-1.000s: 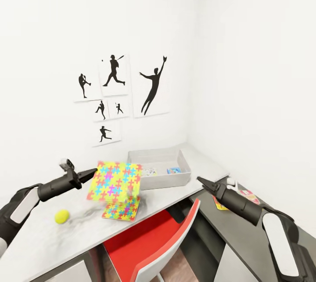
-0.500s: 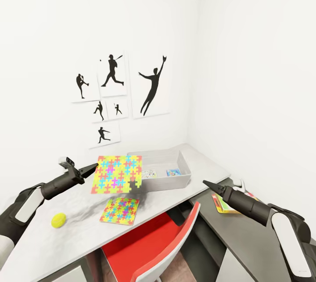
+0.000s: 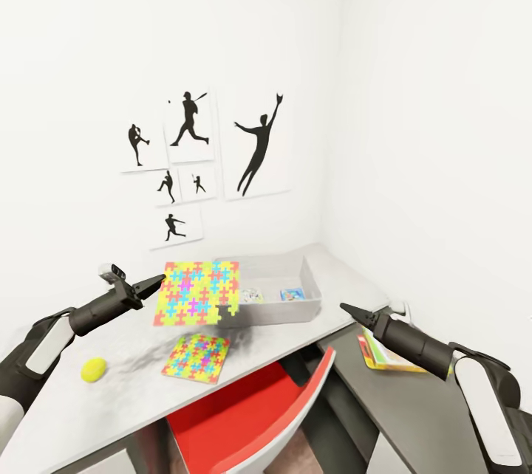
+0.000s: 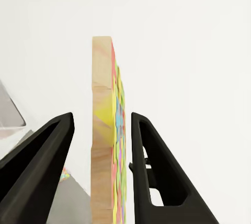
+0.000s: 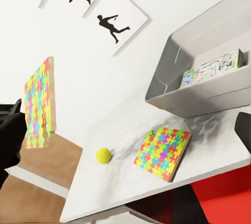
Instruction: Put all the toys in the child's room - the three board games (two on the bed and one on the table), the two jigsaw puzzles on the table, and the tennis ball on the table - inside the toy box on the table in the child's room.
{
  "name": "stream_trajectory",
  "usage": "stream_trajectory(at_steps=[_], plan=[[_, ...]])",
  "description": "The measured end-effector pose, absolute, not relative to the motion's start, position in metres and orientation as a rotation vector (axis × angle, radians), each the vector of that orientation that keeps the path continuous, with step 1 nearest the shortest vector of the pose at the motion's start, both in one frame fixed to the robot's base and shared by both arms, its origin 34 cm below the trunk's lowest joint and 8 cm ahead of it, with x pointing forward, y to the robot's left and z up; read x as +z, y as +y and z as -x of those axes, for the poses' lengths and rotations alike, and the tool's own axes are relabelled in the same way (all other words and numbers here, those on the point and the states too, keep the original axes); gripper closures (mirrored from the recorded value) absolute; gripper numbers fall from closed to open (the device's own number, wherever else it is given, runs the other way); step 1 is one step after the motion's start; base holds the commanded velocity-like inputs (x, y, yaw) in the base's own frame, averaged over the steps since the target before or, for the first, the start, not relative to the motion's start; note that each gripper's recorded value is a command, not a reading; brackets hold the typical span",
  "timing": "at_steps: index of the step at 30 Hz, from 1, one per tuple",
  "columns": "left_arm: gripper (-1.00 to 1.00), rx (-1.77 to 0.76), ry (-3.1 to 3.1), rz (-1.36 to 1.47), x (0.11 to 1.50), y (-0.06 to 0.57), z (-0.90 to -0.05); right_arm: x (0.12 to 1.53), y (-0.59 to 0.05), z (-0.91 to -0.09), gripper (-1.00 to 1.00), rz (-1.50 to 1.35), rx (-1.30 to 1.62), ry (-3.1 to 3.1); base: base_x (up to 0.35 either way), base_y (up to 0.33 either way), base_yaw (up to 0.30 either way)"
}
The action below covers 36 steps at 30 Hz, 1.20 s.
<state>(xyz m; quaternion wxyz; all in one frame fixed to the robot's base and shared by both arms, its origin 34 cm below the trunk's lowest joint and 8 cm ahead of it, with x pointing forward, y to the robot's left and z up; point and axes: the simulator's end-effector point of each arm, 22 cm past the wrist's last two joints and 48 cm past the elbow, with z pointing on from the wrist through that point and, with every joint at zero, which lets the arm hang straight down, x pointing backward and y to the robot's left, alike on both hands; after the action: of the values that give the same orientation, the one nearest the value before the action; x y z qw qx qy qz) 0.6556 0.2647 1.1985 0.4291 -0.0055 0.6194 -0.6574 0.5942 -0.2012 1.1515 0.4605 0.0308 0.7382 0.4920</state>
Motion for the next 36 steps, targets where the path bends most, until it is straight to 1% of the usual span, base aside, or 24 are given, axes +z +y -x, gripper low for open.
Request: stream_trajectory(at_steps=[7, 11, 28, 36], plan=[[1.0, -1.644, 1.545, 0.013, 1.1987, 0.2637, -0.6554, 1.1513, -0.2029, -0.5942, -1.0, -0.074, 1.206, 1.819, 0.219, -0.035, 0.288], [1.0, -1.645, 1.544, 0.012, 1.1988, 0.2635, -0.6552, 1.1513, -0.2037, -0.5942, -1.0, -0.074, 1.204, 1.819, 0.289, 0.112, 0.195], [1.0, -1.644, 1.543, 0.012, 1.1989, 0.2637, -0.6554, 1.1512, -0.2045, -0.5943, -1.0, -0.075, 1.202, 1.82, 0.282, -0.06, 0.009], [1.0, -1.647, 1.54, 0.011, 1.1995, 0.2638, -0.6553, 1.1515, -0.2017, -0.5947, -1.0, -0.078, 1.21, 1.814, 0.078, 0.042, 0.0]])
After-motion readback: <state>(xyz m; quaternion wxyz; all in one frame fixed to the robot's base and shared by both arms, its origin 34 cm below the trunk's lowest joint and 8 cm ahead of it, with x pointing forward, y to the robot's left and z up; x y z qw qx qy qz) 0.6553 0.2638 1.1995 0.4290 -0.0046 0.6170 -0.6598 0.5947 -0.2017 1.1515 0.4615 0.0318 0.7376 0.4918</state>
